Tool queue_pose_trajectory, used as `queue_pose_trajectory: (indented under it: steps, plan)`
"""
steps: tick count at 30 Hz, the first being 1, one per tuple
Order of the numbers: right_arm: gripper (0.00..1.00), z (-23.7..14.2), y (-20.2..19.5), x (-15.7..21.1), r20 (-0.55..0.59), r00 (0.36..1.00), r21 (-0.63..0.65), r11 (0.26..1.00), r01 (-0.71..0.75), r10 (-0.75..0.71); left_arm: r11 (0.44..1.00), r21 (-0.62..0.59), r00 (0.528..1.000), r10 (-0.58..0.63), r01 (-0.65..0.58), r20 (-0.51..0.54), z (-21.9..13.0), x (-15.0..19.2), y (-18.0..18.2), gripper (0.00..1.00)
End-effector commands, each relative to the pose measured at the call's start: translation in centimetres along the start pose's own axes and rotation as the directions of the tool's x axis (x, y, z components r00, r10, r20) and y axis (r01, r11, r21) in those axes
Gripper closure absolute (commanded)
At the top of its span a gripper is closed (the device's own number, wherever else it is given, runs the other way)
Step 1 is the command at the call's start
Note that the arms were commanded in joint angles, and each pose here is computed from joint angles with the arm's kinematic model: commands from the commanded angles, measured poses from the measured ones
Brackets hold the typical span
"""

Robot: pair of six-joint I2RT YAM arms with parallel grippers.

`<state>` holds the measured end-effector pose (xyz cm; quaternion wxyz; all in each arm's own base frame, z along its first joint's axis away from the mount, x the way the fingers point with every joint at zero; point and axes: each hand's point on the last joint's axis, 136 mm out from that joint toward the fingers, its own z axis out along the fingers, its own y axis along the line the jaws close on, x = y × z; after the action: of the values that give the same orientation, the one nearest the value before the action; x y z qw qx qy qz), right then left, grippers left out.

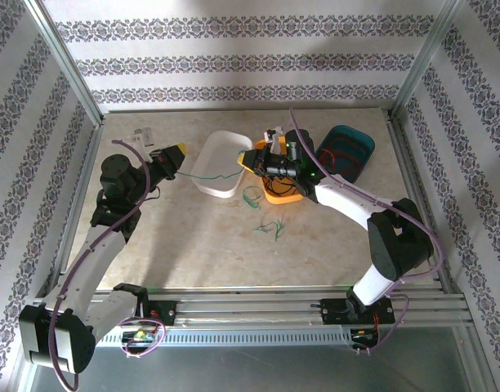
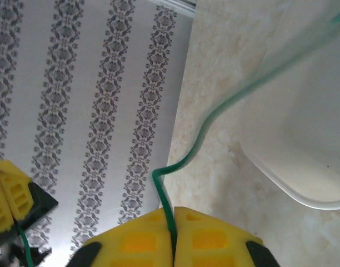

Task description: Untangle the cables

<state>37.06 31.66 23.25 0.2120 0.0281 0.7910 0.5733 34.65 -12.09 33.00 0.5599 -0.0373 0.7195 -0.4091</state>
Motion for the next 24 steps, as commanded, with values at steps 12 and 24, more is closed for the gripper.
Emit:
queue_pose_trajectory:
  steps: [12, 24]
  plan:
    - [1.0, -2.8, 4.4, 9.9, -0.473, 0.87, -0.284, 0.959, -0.002, -0.139, 0.989, -0.075, 0.991, -0.132, 0.13, -0.022, 6.1, 0.5, 4.5, 1.0]
    - [1.0, -6.2, 7.9, 16.0, -0.568, 0.771, -0.402, 0.914, 0.045, -0.288, 0.973, -0.054, 0.974, -0.224, 0.226, 0.046, 13.9, -2.0, 7.5, 1.0]
